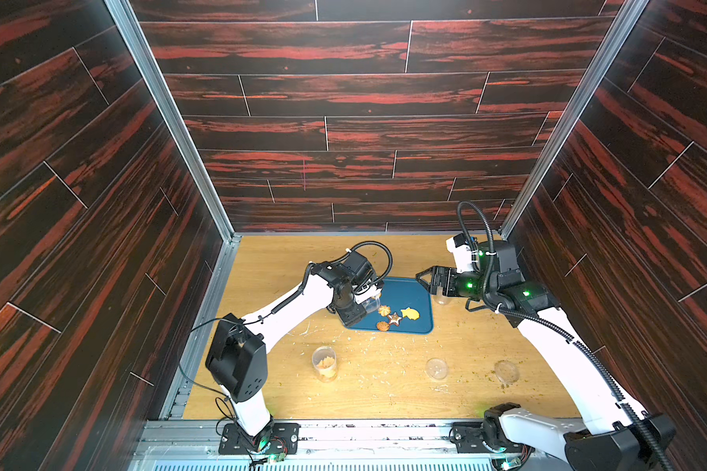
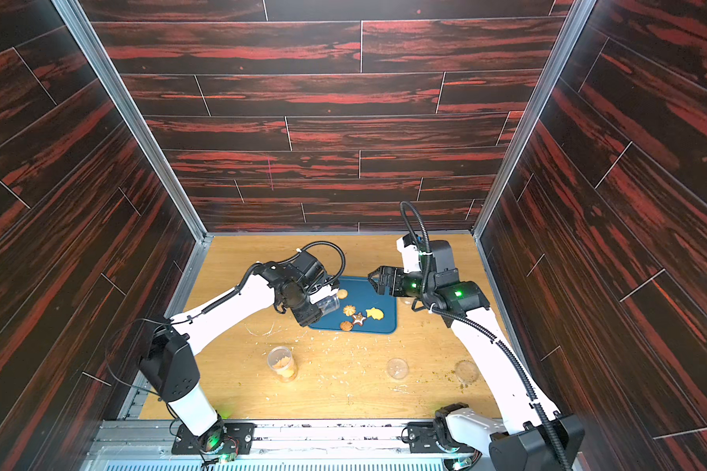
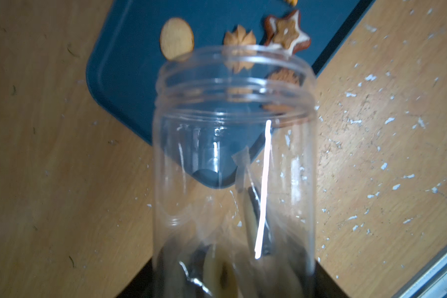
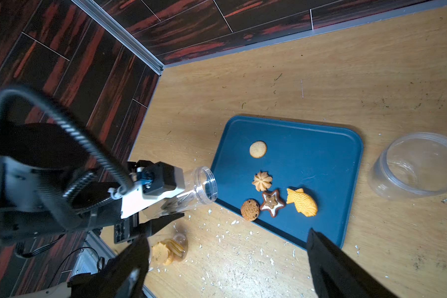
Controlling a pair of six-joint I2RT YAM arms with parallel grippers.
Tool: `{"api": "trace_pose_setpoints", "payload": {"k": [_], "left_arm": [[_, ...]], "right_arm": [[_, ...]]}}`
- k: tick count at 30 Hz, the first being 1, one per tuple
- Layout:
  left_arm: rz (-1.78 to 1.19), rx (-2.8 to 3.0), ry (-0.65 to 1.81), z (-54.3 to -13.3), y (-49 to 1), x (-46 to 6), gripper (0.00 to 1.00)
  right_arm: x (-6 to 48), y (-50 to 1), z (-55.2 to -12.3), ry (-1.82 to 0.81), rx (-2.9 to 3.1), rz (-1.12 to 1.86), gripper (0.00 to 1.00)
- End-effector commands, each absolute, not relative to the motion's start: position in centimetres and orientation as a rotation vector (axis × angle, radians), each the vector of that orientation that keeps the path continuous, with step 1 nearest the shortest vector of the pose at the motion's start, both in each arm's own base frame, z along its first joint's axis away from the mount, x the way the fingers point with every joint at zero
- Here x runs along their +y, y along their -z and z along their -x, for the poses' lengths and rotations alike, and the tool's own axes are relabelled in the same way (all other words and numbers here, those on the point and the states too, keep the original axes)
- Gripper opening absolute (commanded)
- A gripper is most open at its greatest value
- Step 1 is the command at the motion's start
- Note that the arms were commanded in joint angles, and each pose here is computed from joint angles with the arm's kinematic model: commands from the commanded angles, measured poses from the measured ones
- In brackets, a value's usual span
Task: Pour the cookies out of the jar
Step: Pour the cookies in the jar onto the tray.
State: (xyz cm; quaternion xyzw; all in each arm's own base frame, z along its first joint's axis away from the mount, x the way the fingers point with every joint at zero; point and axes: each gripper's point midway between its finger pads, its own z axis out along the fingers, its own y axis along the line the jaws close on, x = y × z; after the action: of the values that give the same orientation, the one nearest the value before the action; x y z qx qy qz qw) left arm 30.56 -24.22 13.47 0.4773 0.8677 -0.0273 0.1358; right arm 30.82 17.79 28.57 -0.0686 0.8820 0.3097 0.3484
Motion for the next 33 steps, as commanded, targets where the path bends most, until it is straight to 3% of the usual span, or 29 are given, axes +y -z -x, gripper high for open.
{"api": "trace_pose_setpoints", "payload": {"k": [1,13,23,33], "left_arm": [[-1.358,2.618,0.028,-29.6,-13.4,-23.2,0.43],[-1.209,2.757,-0.006,-30.4,-13.0,-23.6,0.46],[-1.041,2.897,0.136,-29.9,-12.0,-25.4,0.47],[-1.058,2.902,0.121,-29.9,-11.0,-25.3,0.51]], "right_arm": [[17.7,-28.1,-30.3,-0.812,2.299,0.182,0.98],[17.2,-27.8,-29.3,-0.827,2.307,0.137,0.98],[17.2,-28.0,-29.0,-0.845,2.305,0.116,0.98],[17.2,-27.9,-28.8,-0.853,2.304,0.106,0.98]]}}
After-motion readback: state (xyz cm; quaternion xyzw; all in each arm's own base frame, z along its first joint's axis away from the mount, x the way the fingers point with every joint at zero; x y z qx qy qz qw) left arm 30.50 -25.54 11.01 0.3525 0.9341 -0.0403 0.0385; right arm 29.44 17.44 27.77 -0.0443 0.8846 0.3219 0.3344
